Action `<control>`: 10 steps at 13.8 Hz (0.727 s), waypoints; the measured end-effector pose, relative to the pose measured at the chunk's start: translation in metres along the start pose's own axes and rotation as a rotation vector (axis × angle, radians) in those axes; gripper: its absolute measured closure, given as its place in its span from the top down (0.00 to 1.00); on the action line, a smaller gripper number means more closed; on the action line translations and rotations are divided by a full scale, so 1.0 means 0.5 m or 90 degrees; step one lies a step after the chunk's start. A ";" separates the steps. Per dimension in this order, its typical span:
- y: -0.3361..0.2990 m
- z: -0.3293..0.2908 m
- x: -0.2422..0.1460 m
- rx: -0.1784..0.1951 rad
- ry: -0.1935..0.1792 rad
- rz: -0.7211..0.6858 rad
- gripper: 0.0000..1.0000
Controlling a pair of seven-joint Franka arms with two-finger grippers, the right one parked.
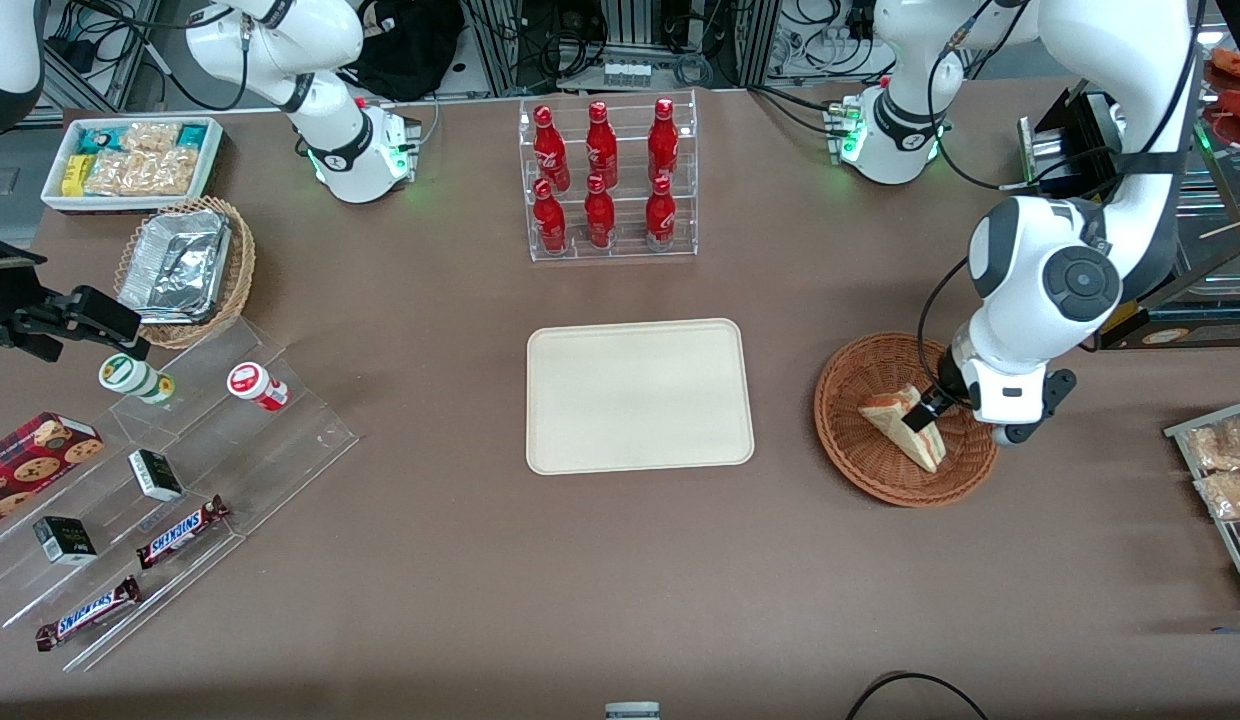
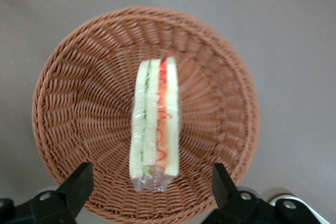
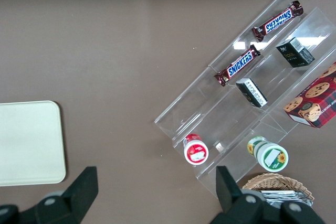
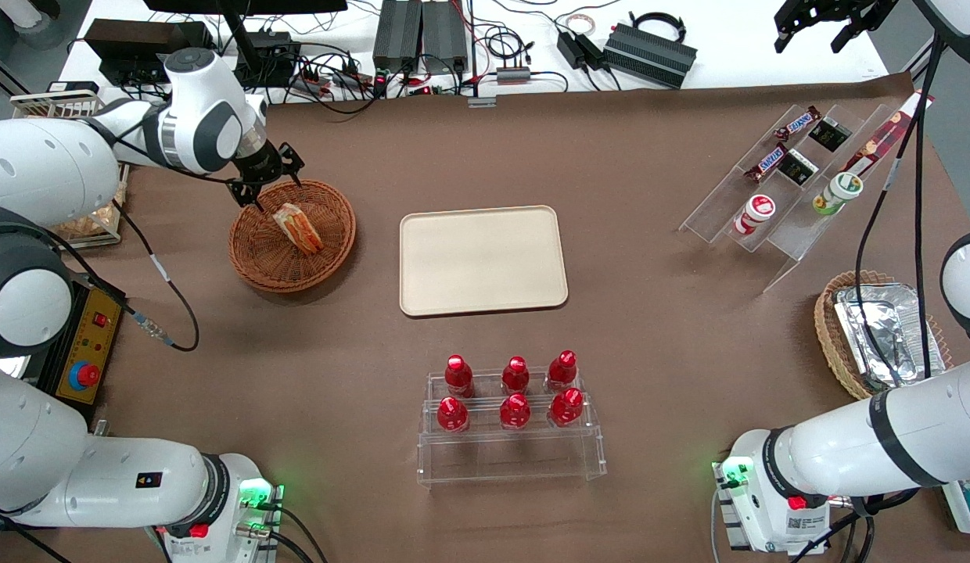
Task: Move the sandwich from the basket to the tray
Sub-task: 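Close the left gripper on the wrapped sandwich in the basket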
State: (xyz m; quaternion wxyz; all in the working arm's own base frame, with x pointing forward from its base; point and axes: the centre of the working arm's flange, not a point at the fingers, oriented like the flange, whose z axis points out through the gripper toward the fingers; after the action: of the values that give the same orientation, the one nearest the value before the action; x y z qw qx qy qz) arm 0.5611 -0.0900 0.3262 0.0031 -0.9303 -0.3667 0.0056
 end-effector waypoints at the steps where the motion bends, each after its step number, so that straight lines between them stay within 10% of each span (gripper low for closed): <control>1: -0.004 0.016 -0.002 0.007 -0.006 -0.003 1.00; 10: 0.008 0.137 0.006 0.001 -0.016 -0.011 0.96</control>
State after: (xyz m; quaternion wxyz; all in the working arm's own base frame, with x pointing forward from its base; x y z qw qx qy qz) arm 0.5652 -0.0905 0.2577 -0.0006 -0.9269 -0.3749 0.0176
